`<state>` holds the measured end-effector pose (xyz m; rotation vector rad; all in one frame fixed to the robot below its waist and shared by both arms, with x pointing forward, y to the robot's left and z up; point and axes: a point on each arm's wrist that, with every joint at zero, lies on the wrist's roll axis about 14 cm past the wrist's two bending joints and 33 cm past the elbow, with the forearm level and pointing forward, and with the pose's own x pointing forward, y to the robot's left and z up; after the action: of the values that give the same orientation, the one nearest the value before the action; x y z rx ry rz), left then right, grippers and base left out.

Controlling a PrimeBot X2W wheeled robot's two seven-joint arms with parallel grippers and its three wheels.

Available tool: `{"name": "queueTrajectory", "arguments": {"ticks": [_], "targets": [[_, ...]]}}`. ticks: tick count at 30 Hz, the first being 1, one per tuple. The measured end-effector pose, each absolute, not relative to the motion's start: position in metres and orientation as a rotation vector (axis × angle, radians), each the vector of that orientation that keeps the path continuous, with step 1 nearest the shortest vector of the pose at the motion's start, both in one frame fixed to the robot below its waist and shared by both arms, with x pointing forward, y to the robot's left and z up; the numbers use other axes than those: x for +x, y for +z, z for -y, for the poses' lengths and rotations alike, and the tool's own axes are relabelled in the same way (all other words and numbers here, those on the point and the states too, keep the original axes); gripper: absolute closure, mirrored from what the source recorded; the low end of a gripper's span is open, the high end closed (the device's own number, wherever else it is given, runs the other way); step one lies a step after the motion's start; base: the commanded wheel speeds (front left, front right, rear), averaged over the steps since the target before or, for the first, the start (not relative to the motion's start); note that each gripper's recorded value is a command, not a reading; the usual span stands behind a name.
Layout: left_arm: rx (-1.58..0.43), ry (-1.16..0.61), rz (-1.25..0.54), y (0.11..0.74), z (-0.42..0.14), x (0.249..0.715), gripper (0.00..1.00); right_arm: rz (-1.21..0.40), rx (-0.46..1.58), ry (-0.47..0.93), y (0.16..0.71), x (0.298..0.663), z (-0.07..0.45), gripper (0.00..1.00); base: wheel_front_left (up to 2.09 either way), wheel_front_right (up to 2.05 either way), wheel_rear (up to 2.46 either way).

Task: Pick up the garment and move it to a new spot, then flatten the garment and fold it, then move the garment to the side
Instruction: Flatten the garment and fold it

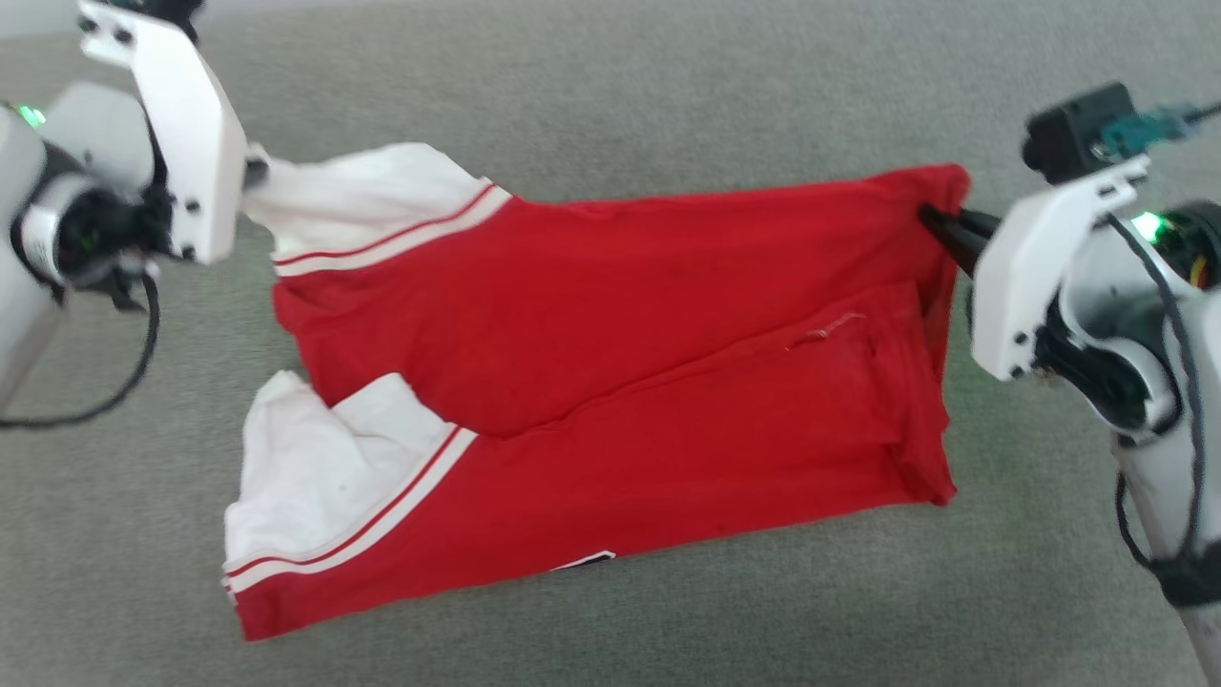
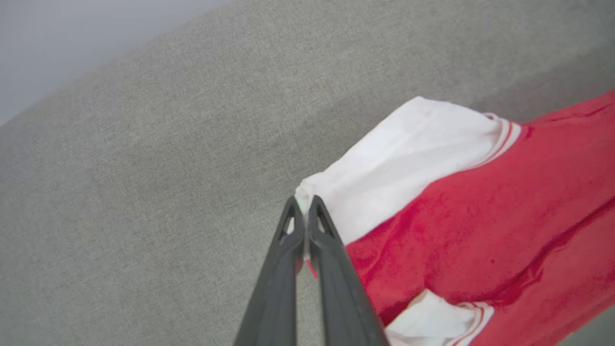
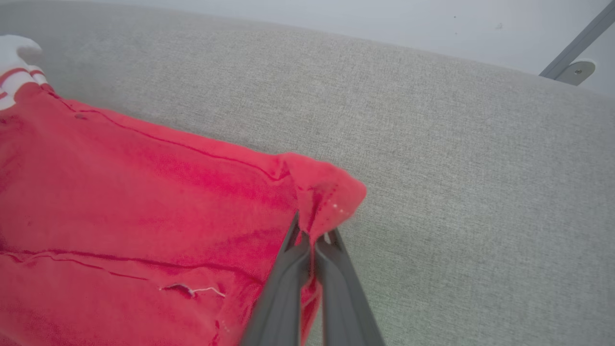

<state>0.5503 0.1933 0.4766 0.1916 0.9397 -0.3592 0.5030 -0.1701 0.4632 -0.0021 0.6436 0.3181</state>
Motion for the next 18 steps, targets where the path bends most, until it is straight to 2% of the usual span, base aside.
{"name": "queueTrajectory", "arguments": {"ticks": [11,18], "targets": [[0.184,-0.366,-0.969,0.489,-0.196,0.470,1.00,-0.597,0.018,0.327,0.478,0.473,0.173,1.00,0.00,0.00,0.00],[0.122,-0.367,-1.081,0.467,-0.194,0.408,1.00,-0.681,0.054,0.329,0.461,0.438,0.175,1.00,0.00,0.00,0.00]]}}
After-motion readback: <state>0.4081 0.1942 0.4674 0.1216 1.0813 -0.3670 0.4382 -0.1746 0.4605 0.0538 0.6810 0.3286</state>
